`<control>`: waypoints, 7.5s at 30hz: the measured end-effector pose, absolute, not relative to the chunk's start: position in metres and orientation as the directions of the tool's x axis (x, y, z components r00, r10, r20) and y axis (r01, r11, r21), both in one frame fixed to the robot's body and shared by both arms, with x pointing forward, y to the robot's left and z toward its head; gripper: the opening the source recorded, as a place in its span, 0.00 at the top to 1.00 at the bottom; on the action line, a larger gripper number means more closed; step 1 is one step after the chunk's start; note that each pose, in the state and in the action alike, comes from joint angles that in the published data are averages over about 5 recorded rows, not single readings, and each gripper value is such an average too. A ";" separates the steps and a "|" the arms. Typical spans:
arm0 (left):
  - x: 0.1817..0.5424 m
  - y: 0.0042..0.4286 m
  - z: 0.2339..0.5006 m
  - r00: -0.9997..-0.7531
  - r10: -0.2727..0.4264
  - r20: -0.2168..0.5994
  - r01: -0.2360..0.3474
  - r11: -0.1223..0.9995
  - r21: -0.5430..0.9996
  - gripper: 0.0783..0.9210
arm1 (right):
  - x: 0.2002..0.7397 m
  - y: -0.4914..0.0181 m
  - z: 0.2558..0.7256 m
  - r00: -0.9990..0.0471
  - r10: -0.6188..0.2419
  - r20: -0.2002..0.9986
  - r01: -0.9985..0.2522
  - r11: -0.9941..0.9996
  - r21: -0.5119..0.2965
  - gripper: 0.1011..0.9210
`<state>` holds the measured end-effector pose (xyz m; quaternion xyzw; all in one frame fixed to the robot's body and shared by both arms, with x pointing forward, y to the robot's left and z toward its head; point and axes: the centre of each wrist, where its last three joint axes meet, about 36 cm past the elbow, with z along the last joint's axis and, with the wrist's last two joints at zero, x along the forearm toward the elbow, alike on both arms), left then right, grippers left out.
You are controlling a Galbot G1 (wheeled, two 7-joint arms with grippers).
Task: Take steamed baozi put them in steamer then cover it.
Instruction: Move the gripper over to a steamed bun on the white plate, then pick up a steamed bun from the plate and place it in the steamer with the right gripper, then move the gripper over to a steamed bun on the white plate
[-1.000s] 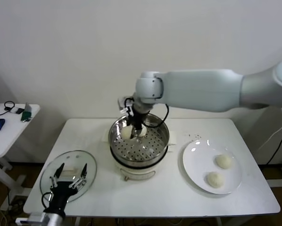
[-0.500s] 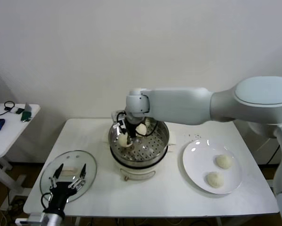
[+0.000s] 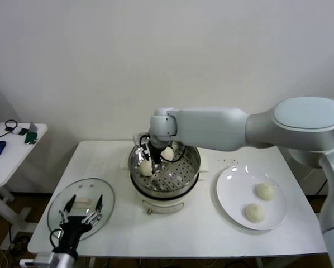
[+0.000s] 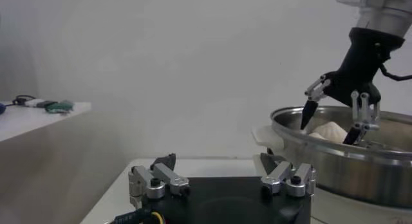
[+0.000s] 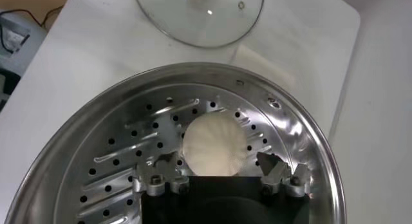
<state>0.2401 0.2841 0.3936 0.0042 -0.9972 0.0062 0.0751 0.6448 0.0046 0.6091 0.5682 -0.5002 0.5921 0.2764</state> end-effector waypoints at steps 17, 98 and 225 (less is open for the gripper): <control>0.249 0.276 0.396 -0.989 0.001 0.145 -0.003 0.999 -0.032 0.12 | 0.651 -0.174 0.728 -0.177 -0.179 0.968 -0.943 -0.250 -0.219 0.12; 0.246 0.277 0.406 -0.990 -0.012 0.138 -0.013 1.000 -0.005 0.12 | 0.556 -0.359 0.469 -0.064 -0.009 0.998 -0.993 -0.104 -0.064 0.40; 0.249 0.276 0.423 -0.993 0.004 0.114 0.010 0.998 0.054 0.12 | 0.660 -0.382 0.664 -0.159 -0.044 0.986 -0.976 -0.147 -0.163 0.12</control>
